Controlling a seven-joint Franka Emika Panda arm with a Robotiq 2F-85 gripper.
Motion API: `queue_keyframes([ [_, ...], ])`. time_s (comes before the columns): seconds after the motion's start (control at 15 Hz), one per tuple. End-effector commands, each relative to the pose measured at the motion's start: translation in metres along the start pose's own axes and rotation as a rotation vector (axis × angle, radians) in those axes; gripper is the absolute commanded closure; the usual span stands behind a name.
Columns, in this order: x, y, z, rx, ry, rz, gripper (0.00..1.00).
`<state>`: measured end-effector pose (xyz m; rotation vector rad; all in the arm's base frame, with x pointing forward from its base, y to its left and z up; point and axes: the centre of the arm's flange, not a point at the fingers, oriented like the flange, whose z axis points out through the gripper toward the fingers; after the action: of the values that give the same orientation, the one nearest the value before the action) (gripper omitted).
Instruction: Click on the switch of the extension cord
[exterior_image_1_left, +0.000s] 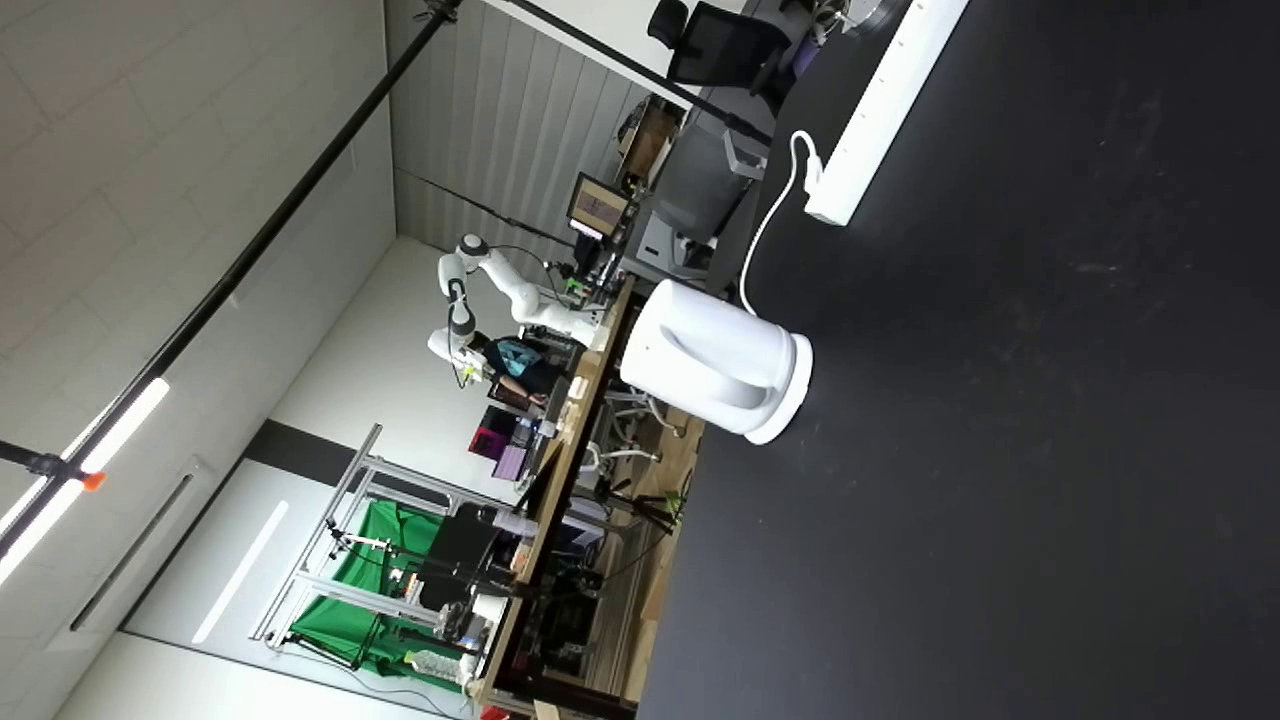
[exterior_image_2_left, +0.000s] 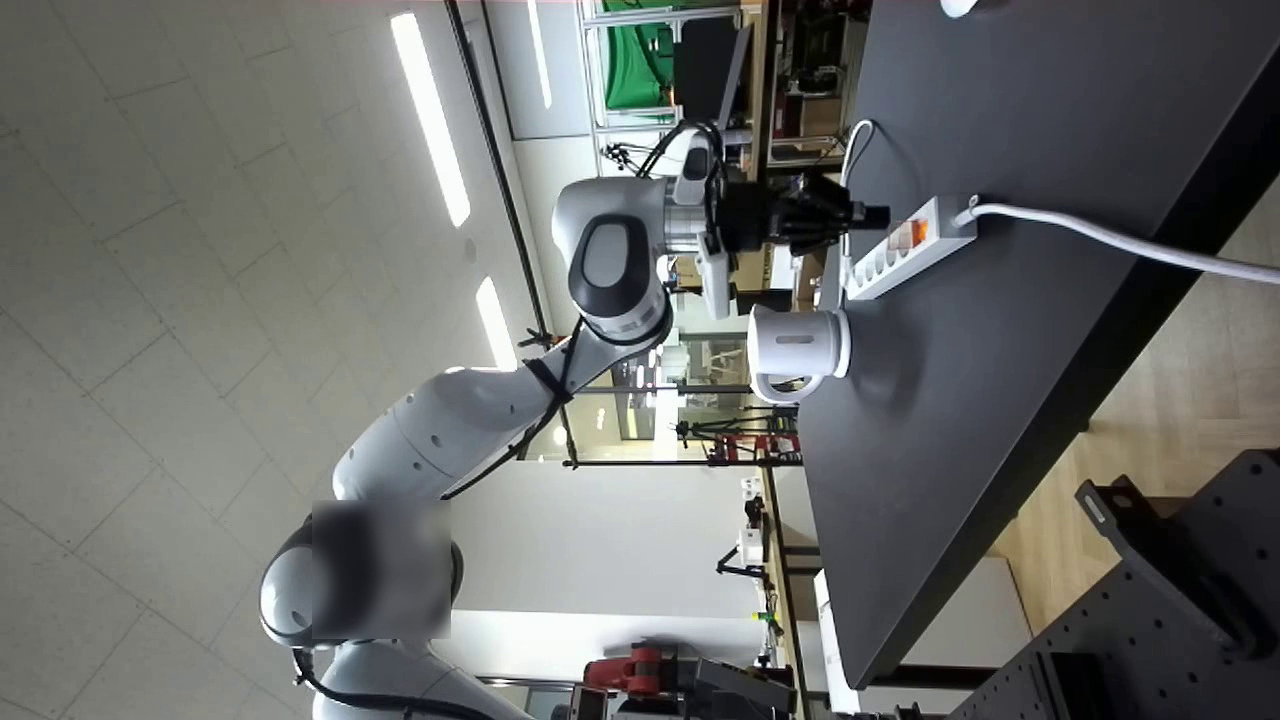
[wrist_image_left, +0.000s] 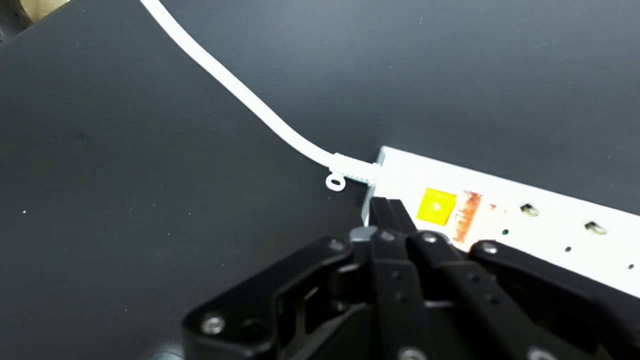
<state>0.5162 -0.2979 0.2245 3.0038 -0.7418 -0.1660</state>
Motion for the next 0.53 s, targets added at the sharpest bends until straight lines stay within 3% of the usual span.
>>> queue_keyframes([
  [0.0, 0.005, -0.007, 0.005, 0.033, -0.018, 0.035, 1.0],
  [0.47, -0.008, -0.029, 0.021, 0.11, 0.005, 0.073, 1.0],
])
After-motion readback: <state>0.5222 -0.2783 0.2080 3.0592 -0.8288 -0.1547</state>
